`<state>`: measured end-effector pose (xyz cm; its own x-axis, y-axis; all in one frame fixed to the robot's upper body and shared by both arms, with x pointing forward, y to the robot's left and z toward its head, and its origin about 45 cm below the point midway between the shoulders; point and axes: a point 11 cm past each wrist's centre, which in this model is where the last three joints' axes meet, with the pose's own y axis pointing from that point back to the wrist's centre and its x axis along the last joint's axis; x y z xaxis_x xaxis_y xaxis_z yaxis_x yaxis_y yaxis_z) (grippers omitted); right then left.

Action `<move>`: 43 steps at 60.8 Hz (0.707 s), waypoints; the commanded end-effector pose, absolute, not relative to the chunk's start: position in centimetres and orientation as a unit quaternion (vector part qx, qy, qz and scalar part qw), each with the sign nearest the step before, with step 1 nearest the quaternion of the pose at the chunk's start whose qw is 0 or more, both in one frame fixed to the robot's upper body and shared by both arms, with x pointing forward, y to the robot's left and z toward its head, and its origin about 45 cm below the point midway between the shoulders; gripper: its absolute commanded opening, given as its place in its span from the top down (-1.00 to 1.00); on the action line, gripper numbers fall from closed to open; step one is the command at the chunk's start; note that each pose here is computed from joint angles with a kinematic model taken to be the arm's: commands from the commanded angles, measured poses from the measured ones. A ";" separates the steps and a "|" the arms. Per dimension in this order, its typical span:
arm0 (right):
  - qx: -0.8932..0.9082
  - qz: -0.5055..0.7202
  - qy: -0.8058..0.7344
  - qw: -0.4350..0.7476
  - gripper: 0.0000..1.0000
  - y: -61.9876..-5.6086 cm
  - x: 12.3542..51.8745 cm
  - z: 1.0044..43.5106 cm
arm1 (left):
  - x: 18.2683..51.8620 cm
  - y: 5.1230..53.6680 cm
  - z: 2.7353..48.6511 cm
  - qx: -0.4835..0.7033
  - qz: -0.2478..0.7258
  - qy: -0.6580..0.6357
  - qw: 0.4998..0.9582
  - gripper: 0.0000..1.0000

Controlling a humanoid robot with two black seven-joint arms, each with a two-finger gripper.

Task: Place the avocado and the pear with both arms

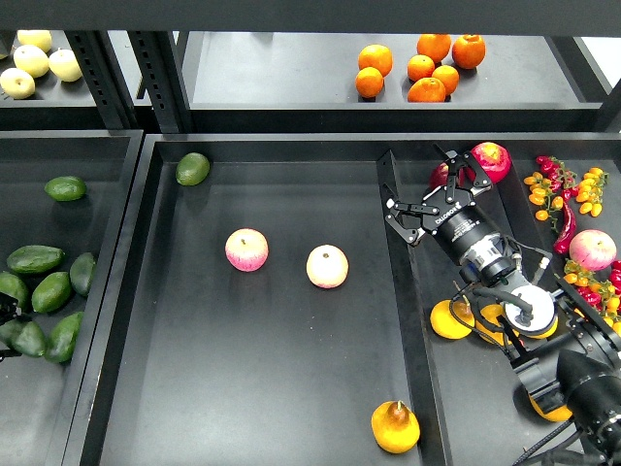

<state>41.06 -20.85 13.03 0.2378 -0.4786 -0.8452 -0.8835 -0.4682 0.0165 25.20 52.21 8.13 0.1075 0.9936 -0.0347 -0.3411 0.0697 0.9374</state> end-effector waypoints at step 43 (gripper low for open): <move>-0.748 0.419 0.456 0.242 -0.99 -20.9 40.9 12.9 | 23.7 52.6 6.4 0.422 0.545 0.414 0.595 0.74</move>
<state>40.94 -20.88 12.88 0.2344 -0.4788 -0.8460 -0.8835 -0.4680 0.0200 23.79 52.61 6.42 0.0632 0.9974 -0.0333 -0.3024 0.0509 0.9518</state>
